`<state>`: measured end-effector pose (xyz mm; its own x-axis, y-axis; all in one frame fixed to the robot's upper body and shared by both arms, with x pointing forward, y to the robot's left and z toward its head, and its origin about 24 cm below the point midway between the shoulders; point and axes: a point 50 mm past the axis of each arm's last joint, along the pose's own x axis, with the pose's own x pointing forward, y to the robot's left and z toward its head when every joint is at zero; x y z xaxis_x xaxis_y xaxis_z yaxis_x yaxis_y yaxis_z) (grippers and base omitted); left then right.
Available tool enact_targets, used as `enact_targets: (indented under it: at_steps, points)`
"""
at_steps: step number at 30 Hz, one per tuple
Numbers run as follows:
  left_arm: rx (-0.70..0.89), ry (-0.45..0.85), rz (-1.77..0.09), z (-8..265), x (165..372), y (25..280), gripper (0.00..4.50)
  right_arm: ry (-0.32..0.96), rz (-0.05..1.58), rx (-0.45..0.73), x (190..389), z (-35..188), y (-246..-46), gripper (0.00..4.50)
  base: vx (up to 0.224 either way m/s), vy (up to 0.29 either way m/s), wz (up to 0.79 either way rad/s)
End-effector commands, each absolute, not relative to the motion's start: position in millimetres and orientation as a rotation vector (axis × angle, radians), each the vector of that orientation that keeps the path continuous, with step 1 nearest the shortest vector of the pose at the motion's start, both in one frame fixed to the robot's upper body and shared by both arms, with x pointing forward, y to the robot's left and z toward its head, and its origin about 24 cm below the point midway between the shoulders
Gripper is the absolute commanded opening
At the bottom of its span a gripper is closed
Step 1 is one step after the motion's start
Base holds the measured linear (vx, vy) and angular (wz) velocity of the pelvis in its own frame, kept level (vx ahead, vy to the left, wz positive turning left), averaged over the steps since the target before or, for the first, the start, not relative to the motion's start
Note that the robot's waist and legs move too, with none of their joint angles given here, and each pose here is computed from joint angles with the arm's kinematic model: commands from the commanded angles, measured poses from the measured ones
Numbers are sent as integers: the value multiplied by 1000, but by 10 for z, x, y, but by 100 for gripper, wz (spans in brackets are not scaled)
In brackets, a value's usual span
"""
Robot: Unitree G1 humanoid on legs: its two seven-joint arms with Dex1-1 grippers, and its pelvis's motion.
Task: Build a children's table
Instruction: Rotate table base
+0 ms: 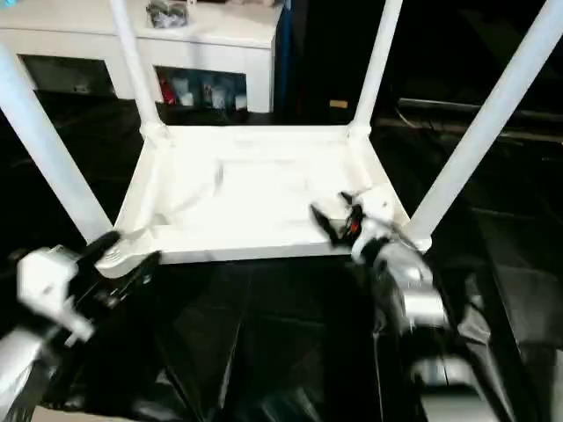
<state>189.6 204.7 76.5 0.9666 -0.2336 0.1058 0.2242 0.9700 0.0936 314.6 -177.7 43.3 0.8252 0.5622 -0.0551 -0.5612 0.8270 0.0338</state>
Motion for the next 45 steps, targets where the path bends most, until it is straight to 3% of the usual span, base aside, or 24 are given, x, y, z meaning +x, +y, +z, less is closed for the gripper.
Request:
enact_targets:
  at_steps: [1,5,9,14,16,25,38,45]
  points:
    - [92,-163,-133,759,1843,2151,441,63,620,19,3099,468,-1797,372,0,0,0]
    - [94,-176,-47,629,1805,2305,441,90,635,14,3017,451,-1817,372,0,0,0]
    - [120,-140,71,389,1766,2642,441,148,674,-47,2930,410,-1865,372,0,0,0]
    - [104,-96,53,197,1774,2803,441,190,705,-89,2857,398,-1907,372,0,0,0]
    - [93,-136,-12,287,1978,2721,441,262,724,-131,2802,360,-1966,372,0,0,0]
    - [96,-240,-186,580,2354,2583,441,352,617,-177,2809,335,-2174,372,0,0,0]
    - [61,-212,-338,798,2779,2380,441,426,669,-196,2803,293,-2076,372,0,0,0]
    - [13,-115,-624,832,2734,2214,441,446,636,-236,2886,263,-2069,372,0,0,0]
